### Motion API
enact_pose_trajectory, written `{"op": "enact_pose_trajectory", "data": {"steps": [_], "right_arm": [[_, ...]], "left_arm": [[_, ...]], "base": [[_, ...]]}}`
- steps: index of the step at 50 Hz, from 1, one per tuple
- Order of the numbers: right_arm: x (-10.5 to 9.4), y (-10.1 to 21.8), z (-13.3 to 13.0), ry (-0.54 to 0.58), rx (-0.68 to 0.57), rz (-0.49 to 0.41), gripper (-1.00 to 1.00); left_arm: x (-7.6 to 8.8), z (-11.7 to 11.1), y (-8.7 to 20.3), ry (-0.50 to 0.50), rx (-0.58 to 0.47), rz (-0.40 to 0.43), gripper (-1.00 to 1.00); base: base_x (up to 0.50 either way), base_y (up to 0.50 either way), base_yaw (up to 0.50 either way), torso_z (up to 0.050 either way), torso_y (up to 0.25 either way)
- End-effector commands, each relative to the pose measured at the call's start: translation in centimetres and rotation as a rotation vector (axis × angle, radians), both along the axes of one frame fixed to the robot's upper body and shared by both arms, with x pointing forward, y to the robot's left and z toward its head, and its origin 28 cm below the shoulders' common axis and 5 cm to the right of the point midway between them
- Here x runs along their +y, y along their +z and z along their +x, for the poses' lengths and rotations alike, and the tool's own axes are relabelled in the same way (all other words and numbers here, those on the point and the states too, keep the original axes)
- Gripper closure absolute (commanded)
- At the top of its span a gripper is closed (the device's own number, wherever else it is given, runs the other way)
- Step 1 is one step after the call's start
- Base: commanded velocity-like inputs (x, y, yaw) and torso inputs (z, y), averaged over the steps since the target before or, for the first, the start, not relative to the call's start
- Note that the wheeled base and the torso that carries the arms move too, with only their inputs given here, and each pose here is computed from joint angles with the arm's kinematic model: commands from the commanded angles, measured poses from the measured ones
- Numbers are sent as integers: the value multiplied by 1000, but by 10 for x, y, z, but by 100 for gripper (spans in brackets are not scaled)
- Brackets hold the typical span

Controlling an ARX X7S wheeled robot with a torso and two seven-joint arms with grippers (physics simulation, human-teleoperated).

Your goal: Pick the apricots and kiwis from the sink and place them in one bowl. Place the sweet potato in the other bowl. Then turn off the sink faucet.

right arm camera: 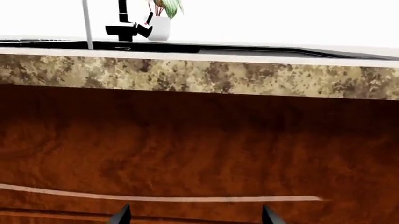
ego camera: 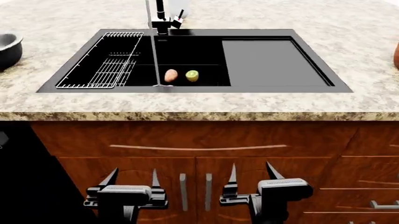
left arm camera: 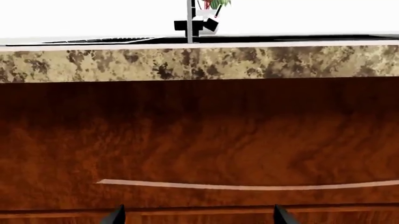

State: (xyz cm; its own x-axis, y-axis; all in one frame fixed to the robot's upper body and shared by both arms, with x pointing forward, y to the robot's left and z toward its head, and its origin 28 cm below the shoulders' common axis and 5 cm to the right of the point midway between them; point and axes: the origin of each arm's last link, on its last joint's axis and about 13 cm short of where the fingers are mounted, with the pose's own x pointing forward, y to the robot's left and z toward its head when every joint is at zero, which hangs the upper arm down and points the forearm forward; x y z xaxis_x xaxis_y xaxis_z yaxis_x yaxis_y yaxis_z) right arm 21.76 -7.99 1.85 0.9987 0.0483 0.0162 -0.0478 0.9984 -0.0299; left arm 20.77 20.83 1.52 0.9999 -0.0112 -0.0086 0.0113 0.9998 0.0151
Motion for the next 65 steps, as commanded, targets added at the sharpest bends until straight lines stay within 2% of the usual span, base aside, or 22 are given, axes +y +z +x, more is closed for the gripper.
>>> {"op": "enact_pose_trajectory", "data": {"steps": [1,7,12,16,18,21,25,33,35,41,45,47,49,50,51,52,58,65], "right_arm": [[-2,1,1,-14,7,-10,-100],[-4,7,2,-24,3,-81,-100],[-6,14,2,-32,18,-180,-100],[-8,60,4,-56,10,-254,-100],[-10,80,2,-55,-6,-275,-100],[-14,109,1,-44,-49,-291,-100],[-16,149,1,0,-109,-338,-100],[-23,216,11,105,-223,-283,-100],[-24,229,14,131,-230,-263,-100],[-26,266,17,185,-196,-284,-100],[-32,277,28,202,-157,-277,-100],[-15,283,35,330,-110,-292,-100],[-15,293,35,378,-81,-282,-100],[-23,295,30,372,-75,-276,-100],[-32,296,24,281,-84,-258,-100],[-34,295,24,258,-78,-248,-100],[-36,295,30,296,-41,-230,-100],[-34,300,36,330,-38,-224,-100]], "left_arm": [[-2,0,2,-25,-13,-4,-100],[-1,6,8,-15,-17,-7,-100],[-4,10,35,-35,-57,-5,-100],[-1,19,69,15,-99,28,-100],[1,27,94,31,-118,10,-100],[2,33,121,20,-92,-32,-100],[3,42,158,-39,-107,-81,-100],[4,50,201,-148,-134,-139,-100],[5,52,210,-169,-127,-146,-100],[6,59,234,-222,-90,-147,-100],[5,61,247,-264,-85,-122,-100],[6,62,251,-266,-82,-94,-100],[8,63,251,-254,-61,-74,-100],[9,63,251,-244,-58,-67,-100],[10,63,251,-239,-54,-62,-100],[11,63,251,-234,-52,-57,-100],[14,63,251,-226,-52,-31,-100],[15,65,252,-217,-46,-27,-100]], "base": [[0,0,0,50,0],[0,0,0,50,0],[0,0,0,50,0],[0,0,0,50,0],[0,0,0,50,0],[0,0,0,50,0],[0,0,0,50,0],[0,0,0,50,0],[0,0,0,50,0],[0,0,0,50,0],[0,0,0,50,0],[0,0,0,41,0],[0,0,0,24,0],[0,0,0,0,0],[0,0,0,0,0],[0,0,0,0,0],[9,0,0,0,0],[497,0,0,0,0]]}}
